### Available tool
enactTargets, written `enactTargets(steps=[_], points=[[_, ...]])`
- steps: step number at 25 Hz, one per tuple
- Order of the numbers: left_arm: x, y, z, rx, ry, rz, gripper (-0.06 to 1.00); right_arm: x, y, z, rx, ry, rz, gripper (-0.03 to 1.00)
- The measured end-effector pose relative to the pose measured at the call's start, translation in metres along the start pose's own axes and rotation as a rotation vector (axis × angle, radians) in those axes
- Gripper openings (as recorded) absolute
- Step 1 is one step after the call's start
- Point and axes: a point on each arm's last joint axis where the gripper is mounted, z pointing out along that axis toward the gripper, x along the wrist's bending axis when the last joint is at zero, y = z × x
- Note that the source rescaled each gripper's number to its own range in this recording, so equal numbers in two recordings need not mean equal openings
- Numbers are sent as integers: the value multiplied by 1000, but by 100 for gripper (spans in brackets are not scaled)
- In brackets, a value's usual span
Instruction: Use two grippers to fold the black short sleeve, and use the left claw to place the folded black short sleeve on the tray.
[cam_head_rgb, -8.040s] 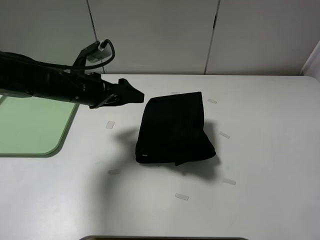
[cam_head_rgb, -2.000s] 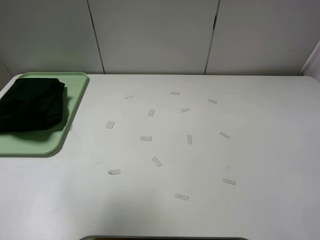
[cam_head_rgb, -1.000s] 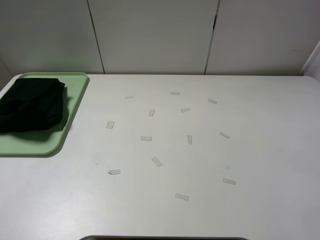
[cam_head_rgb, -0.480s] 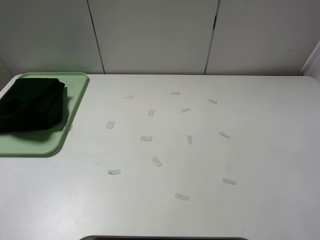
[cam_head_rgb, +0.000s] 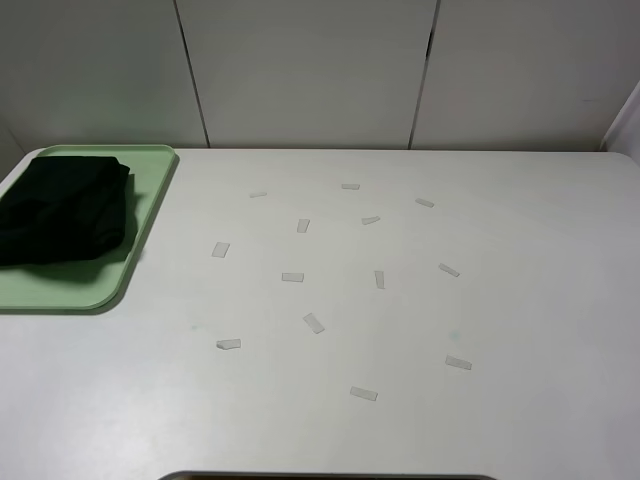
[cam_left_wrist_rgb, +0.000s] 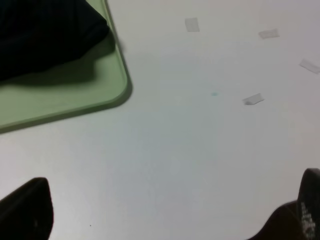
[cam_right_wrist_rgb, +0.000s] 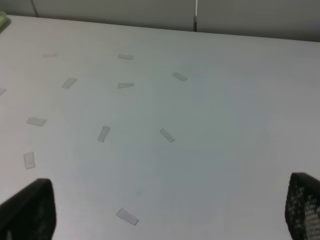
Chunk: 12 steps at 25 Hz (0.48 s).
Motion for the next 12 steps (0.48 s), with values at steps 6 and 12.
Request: enactTargets(steps=[6,12], points=[[3,-1,3,2,32,45,98,0,0,0,0,3,2,100],[5,1,10,-31,47,76,98,0,0,0,-1,4,2,100]])
